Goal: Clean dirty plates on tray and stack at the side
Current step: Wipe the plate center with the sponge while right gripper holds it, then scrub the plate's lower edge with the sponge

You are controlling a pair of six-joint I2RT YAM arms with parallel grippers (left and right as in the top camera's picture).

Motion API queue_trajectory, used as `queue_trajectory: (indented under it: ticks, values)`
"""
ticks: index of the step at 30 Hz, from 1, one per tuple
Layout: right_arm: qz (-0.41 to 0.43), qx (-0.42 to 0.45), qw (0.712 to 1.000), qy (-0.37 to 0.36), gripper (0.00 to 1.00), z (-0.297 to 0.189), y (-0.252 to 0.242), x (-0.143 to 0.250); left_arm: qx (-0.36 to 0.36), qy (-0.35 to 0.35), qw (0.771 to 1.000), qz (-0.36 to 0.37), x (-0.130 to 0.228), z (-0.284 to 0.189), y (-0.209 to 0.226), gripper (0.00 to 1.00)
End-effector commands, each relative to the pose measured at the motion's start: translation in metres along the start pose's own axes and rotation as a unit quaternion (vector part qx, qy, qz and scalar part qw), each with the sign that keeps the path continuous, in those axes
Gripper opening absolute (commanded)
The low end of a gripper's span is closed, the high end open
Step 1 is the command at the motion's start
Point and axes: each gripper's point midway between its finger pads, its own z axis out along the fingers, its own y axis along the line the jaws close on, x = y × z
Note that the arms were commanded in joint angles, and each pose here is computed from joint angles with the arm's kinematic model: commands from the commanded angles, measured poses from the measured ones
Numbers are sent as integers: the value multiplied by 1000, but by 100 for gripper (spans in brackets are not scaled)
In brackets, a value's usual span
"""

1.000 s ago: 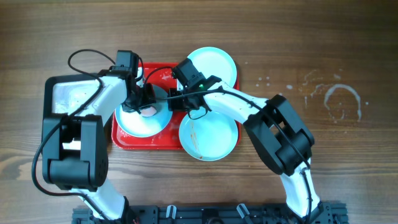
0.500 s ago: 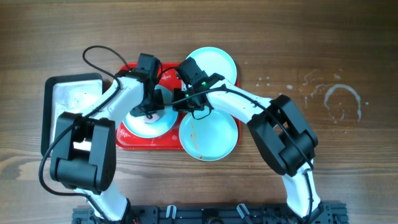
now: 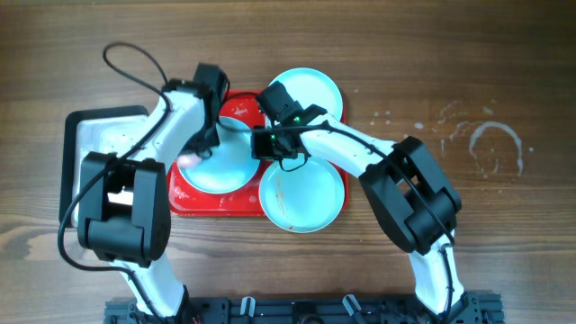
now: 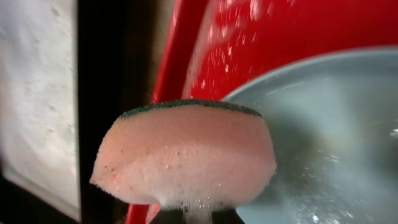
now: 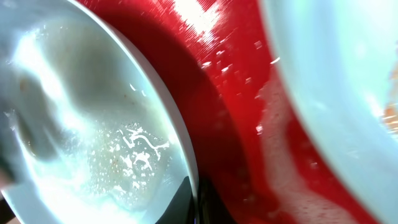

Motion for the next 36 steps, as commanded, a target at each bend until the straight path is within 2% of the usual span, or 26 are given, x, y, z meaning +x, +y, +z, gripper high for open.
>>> queue_trajectory:
  ticks: [1, 4, 7, 10, 13, 17, 23, 27, 30, 36]
  values:
    - [17, 38, 999, -11, 4, 2, -22, -2, 5, -52, 999, -8, -34, -41, -5, 4]
    - [17, 37, 999, -11, 4, 2, -22, -3, 55, -51, 996, 47, -31, -65, -29, 4]
    - [17, 37, 999, -11, 4, 2, -22, -3, 157, -12, 979, 132, -6, -75, -69, 4]
    - [16, 37, 999, -12, 4, 2, -21, -3, 191, 17, 971, 140, 7, -68, -76, 4]
    - [15, 34, 999, -10, 4, 2, -21, -2, 212, 62, 971, 95, 19, -52, -71, 4]
    - [15, 33, 999, -11, 5, 2, -20, -3, 306, 106, 944, 55, 29, -38, -82, 4]
    - [15, 33, 999, -11, 4, 2, -20, -3, 368, 122, 922, -18, 11, -21, -84, 4]
    - [15, 33, 999, -11, 4, 2, -20, -3, 381, 143, 910, -76, 2, -7, -81, 4]
    - [15, 33, 999, -11, 5, 2, -20, -3, 379, 175, 903, -103, 8, 0, -75, 4]
    - [15, 32, 999, -11, 4, 2, -20, -3, 373, 184, 894, -164, -3, 13, -51, 4]
